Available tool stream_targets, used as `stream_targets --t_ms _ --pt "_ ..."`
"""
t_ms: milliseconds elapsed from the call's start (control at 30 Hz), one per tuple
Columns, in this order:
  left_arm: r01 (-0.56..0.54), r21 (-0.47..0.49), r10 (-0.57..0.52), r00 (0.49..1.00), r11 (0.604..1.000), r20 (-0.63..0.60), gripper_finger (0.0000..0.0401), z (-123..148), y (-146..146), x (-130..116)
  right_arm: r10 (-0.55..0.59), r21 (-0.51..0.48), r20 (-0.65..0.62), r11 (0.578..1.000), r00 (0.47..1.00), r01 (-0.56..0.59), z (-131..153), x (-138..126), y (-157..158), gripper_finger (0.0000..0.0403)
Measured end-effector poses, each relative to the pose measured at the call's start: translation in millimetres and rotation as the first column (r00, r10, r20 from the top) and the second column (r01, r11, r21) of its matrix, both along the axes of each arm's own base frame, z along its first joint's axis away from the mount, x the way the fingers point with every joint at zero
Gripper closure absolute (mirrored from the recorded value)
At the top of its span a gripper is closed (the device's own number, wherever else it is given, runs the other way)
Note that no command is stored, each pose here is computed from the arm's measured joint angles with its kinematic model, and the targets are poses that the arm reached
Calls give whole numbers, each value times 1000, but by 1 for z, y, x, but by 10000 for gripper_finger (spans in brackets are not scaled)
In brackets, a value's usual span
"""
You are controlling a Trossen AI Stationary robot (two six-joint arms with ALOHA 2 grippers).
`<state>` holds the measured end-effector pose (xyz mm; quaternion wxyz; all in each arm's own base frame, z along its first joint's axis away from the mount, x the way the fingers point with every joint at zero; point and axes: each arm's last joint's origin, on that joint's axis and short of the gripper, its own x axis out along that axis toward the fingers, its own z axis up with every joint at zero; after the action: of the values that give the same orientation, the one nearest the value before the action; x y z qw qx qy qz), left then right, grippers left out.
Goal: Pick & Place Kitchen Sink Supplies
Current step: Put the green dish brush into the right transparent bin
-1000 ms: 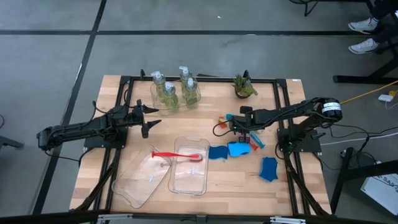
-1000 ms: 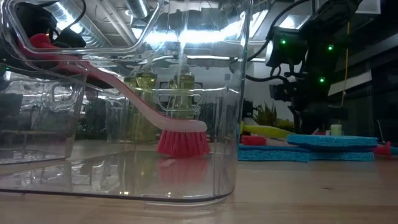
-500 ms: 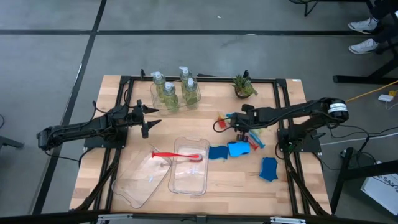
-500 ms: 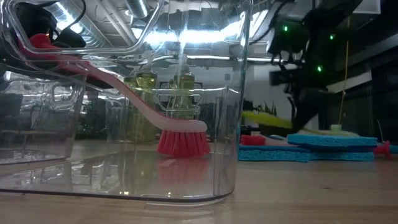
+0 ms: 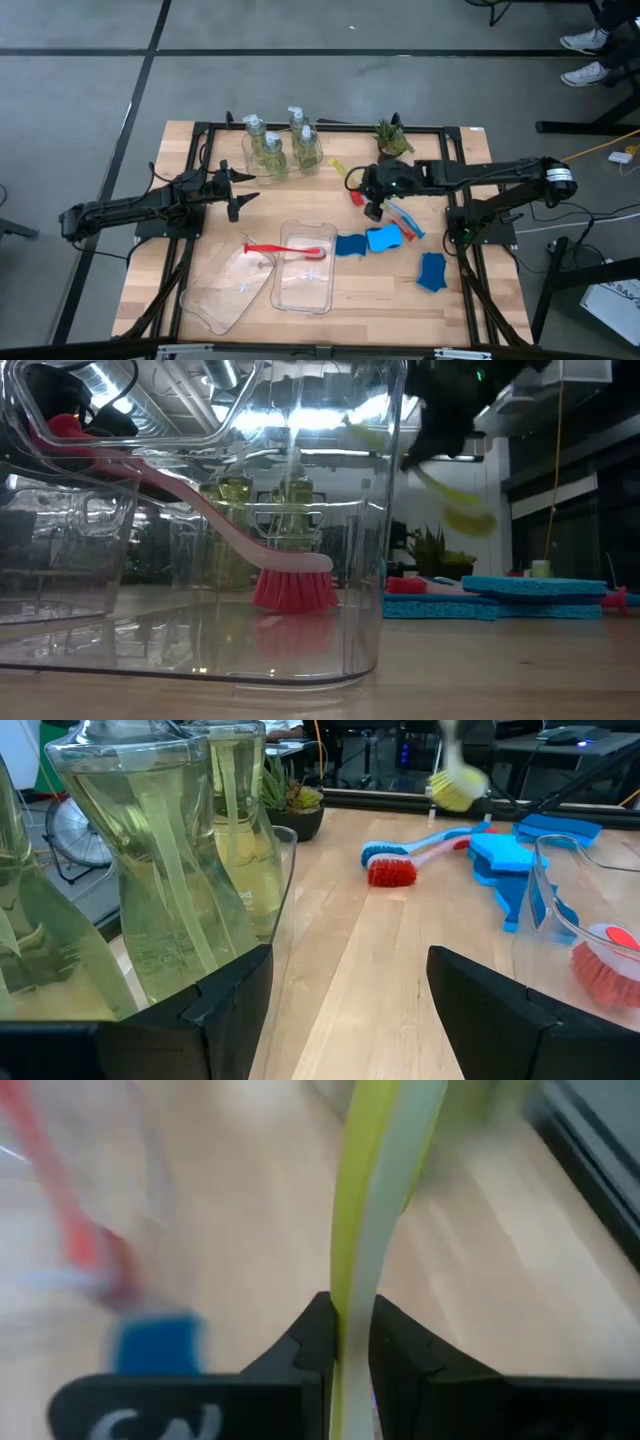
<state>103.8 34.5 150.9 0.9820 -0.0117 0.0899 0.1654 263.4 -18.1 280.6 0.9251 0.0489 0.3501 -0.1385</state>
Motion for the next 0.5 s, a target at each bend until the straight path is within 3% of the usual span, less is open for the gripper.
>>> stream_targets --t_ms 200,367,500 --pt "1 0 -1 1000 1000 0 141 0 0 0 203 74 252 971 946 -228 31 15 19 358" --pt "0 0 0 1000 1000 0 141 0 0 0 359 74 450 897 818 -435 49 22 38 358" --pt "1 0 -1 1000 1000 0 141 0 0 0 435 18 553 847 711 -532 58 28 55 358"
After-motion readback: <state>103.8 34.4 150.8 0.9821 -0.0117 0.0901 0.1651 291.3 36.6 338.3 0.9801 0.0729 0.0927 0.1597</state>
